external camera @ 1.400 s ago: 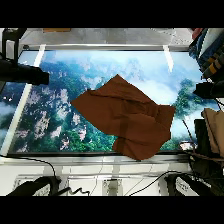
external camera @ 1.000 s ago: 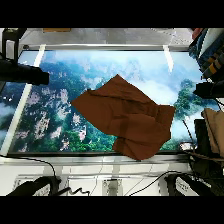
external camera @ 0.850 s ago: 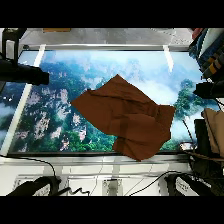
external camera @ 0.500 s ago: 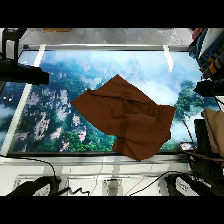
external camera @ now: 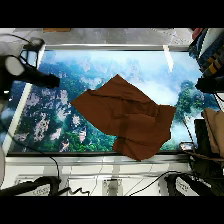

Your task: Fold the clothes and pants, and hang the long-sleeved shirts on hangers.

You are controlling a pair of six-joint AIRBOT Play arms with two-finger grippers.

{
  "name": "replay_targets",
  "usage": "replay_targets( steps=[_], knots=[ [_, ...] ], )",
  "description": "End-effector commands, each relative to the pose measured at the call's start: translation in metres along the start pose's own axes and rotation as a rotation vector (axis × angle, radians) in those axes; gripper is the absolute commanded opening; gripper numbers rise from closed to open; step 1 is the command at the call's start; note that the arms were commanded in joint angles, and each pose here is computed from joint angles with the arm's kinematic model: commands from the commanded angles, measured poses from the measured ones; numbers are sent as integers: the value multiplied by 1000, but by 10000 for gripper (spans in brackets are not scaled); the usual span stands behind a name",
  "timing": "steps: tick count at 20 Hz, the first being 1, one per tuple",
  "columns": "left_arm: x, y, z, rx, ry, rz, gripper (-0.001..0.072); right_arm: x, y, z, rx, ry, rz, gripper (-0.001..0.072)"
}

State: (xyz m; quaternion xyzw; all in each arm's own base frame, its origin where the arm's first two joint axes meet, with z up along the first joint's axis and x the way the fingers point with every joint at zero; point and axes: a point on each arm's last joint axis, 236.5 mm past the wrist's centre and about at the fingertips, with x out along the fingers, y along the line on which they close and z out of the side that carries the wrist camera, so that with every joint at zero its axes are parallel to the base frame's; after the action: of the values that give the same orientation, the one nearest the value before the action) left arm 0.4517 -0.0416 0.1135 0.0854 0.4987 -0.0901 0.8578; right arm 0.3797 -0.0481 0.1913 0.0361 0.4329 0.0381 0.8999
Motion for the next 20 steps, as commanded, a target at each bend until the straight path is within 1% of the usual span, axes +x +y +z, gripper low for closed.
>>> replay_targets(
  steps=[1,3,5,6,7,8,10,15,18,19,20],
  knots=[
    [68,6,-56,-35,248,-30,300,0,0,0,-2,1,0,11],
    [91,9,-88,-124,343,-91,301,0,1,-3,-2,13,3,11],
    [105,1,-92,-322,299,-235,302,0,2,-5,-23,23,7,11],
    [112,0,-87,-425,248,-300,330,0,2,-6,-27,24,7,11],
    [119,5,-80,-534,186,-342,504,0,2,-6,-27,24,6,11],
    [126,9,-76,-622,141,-368,705,0,2,-5,-27,23,7,11],
    [140,13,-80,-693,117,-371,701,0,1,-5,-27,21,6,11],
    [182,-12,-76,-689,111,-367,697,0,1,-4,-27,16,5,12],
    [207,-25,-74,-673,94,-342,686,0,2,-4,-27,19,6,11],
    [212,-27,-72,-668,85,-334,674,0,2,-5,-27,22,7,11],
    [216,-28,-70,-665,72,-326,598,0,2,-6,-27,24,8,11]
  ],
)
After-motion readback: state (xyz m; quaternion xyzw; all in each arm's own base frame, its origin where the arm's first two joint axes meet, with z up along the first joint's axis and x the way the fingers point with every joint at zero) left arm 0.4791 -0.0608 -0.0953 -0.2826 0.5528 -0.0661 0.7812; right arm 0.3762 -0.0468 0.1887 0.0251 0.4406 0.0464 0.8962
